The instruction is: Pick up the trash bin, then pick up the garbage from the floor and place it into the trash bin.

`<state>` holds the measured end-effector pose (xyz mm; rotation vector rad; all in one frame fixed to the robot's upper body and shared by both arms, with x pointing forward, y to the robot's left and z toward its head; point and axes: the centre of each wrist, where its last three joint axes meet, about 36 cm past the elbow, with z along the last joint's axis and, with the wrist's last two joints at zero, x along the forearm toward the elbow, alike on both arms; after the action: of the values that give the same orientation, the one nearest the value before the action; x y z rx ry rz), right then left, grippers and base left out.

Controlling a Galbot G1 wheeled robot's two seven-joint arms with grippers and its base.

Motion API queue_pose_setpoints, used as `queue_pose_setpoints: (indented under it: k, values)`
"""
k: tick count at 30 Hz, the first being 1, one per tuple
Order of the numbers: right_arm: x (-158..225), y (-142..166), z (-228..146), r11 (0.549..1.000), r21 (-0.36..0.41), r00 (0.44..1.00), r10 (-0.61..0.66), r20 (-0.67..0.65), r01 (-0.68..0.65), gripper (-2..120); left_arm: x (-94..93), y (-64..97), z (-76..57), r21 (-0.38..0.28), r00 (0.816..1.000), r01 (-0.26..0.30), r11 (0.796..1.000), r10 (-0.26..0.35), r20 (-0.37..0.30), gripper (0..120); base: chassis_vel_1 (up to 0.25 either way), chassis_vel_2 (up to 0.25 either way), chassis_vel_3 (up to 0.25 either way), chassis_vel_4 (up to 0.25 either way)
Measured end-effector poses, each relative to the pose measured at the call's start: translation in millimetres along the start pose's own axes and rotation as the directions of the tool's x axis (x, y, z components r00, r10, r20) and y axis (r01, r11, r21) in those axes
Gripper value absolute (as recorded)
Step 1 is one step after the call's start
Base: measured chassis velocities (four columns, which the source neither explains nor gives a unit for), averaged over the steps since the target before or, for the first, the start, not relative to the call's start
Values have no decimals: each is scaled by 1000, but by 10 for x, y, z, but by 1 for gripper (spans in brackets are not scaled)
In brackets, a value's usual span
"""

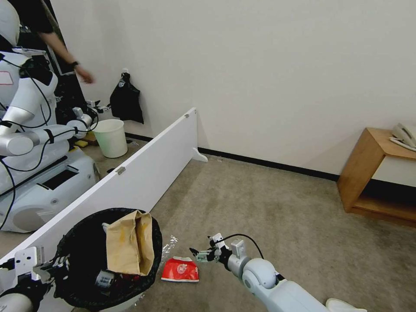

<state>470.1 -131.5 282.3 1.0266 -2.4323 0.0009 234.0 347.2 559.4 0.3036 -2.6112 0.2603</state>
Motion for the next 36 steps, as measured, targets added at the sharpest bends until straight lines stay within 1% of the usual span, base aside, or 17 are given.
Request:
queue_pose_setpoints:
  k: [3, 9, 18, 28, 36]
  values:
    - [-39, 3, -5, 1000, 8, 1000, -5, -7, 5, 100, -2, -3, 1, 0, 1000, -1, 1000, 1, 0, 4, 0, 0, 0, 0]
    - [-266, -34, 24, 998, 55, 998, -17, -60, 20, 100, -3, -9, 5, 1, 1000, -1, 1000, 1, -1, 4, 0, 0, 0, 0]
    - [-490, -49, 86, 996, 83, 993, -36, -109, 45, 100, 2, -4, -4, -2, 1000, 1, 1000, -1, 1, 4, 0, 0, 0, 0]
    - [-629, -16, 158, 992, 107, 989, -45, -144, 61, 100, 12, -13, -8, -3, 1000, -2, 1000, 2, 3, 4, 0, 0, 0, 0]
    - [-715, -33, 247, 990, 129, 983, -25, -181, 49, 100, 34, -18, -23, -5, 1000, -3, 1000, 3, 8, 4, 0, 0, 0, 0]
